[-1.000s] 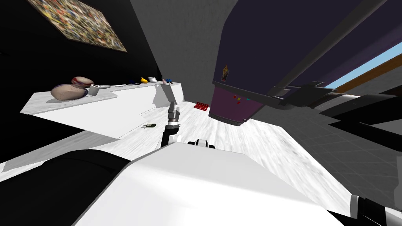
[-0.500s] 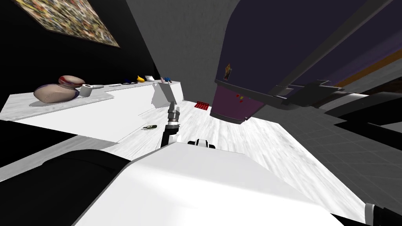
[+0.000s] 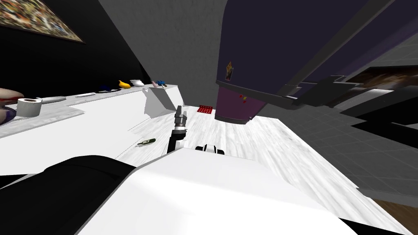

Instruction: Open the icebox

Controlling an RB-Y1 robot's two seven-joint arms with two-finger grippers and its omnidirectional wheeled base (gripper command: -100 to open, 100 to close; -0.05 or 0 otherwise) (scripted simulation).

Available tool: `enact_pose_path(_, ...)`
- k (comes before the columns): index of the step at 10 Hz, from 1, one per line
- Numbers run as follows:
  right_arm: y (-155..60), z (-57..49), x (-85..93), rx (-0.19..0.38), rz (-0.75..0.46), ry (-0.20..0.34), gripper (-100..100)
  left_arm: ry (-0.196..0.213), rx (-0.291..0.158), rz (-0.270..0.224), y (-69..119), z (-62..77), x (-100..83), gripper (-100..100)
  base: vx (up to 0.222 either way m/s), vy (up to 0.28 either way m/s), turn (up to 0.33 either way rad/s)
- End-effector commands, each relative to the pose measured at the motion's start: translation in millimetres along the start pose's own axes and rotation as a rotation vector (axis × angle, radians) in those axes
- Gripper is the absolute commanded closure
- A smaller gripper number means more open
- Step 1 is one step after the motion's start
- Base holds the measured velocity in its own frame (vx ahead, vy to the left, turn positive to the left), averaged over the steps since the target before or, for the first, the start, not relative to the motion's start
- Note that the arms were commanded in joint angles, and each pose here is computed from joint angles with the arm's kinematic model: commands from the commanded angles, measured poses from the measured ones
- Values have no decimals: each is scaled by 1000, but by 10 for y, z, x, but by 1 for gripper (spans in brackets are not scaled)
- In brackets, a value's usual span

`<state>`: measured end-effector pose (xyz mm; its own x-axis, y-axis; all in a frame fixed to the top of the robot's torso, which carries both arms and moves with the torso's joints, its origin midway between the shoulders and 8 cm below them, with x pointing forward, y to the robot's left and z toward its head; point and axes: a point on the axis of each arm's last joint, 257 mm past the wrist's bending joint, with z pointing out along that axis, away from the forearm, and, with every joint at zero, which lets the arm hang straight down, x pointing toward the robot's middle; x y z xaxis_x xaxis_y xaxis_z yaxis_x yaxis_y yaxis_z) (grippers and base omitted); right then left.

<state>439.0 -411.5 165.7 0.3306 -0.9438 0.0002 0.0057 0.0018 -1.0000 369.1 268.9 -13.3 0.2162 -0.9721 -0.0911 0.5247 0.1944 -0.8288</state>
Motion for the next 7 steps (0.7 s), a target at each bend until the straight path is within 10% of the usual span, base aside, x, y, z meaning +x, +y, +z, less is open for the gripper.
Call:
enact_pose_path(1, -216, -18, -12, 58, -20, 6, 100, 0, 0, 0, 0, 0, 0, 0, -22, -12, 41)
enact_pose_path(3, -234, 54, -345, 34, -54, -54, 100, 0, 0, 0, 1, -1, -1, 0, 87, 100, -369)
enact_pose_path(7, -367, 63, -334, 77, -61, -43, 100, 0, 0, 0, 0, 0, 0, 0, -1, 23, -11)
